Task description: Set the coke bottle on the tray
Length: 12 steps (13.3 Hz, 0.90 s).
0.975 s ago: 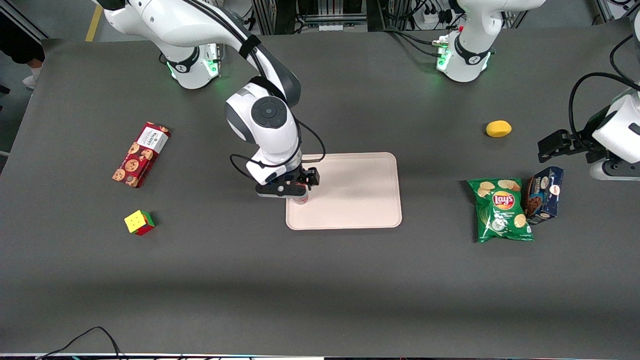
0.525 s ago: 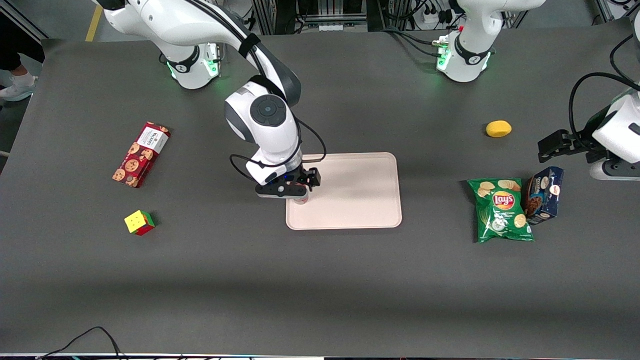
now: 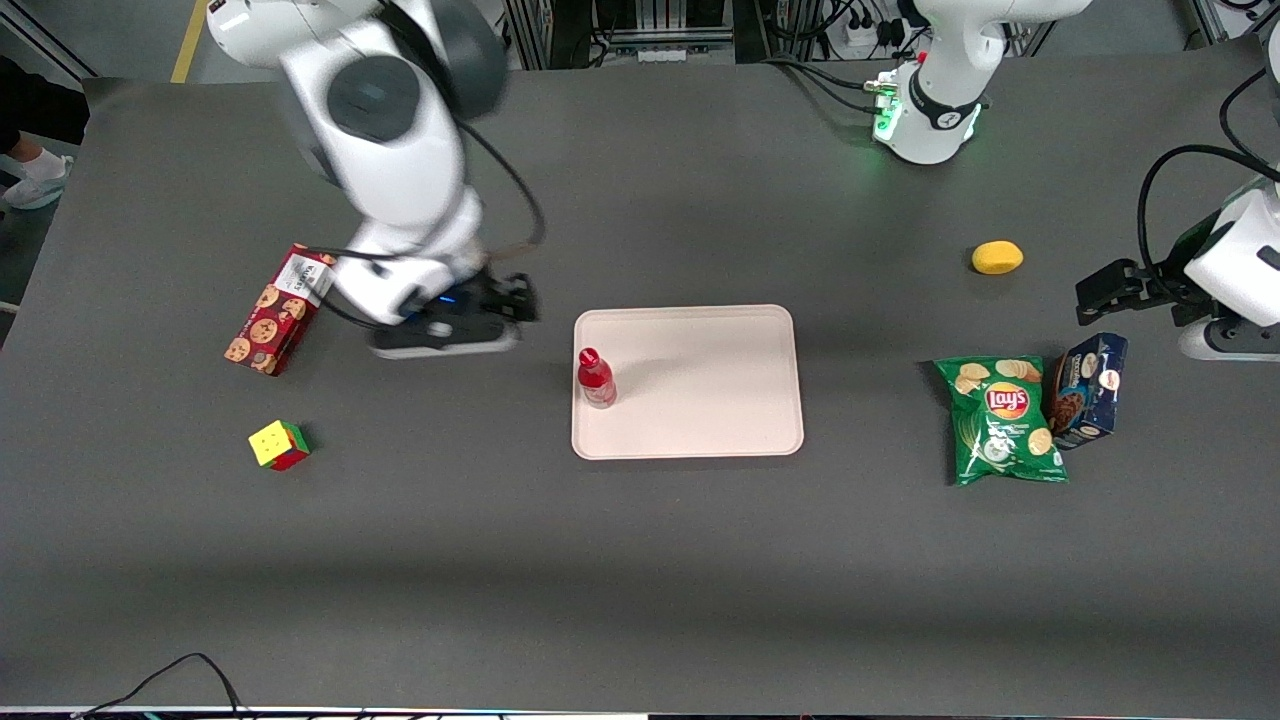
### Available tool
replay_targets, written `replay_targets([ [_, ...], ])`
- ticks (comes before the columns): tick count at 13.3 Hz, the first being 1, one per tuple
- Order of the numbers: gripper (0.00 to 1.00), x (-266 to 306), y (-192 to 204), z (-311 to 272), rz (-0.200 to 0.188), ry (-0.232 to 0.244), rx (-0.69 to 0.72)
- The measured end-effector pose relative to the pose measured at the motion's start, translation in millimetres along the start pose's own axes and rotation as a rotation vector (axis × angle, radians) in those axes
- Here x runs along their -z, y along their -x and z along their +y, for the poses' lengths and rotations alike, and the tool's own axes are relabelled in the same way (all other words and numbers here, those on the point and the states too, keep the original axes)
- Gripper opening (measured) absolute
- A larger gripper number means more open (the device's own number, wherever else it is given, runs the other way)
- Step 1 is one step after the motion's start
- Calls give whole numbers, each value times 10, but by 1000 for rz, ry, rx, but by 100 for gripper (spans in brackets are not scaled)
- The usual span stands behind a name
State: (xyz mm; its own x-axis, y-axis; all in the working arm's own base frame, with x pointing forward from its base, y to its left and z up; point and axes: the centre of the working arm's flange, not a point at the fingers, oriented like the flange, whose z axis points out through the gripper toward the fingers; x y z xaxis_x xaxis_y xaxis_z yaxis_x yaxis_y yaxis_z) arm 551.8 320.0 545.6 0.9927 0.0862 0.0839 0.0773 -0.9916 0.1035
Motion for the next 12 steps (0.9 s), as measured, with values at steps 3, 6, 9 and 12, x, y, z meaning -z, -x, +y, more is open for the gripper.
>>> replay_targets([
  [3, 100, 541, -30, 1164, -1, 11, -68],
  [6, 100, 573, -78, 2136, -24, 8, -160],
  [9, 100, 261, -92, 2713, -68, 7, -253],
  [12, 100, 22, -22, 3033, -60, -69, -305],
])
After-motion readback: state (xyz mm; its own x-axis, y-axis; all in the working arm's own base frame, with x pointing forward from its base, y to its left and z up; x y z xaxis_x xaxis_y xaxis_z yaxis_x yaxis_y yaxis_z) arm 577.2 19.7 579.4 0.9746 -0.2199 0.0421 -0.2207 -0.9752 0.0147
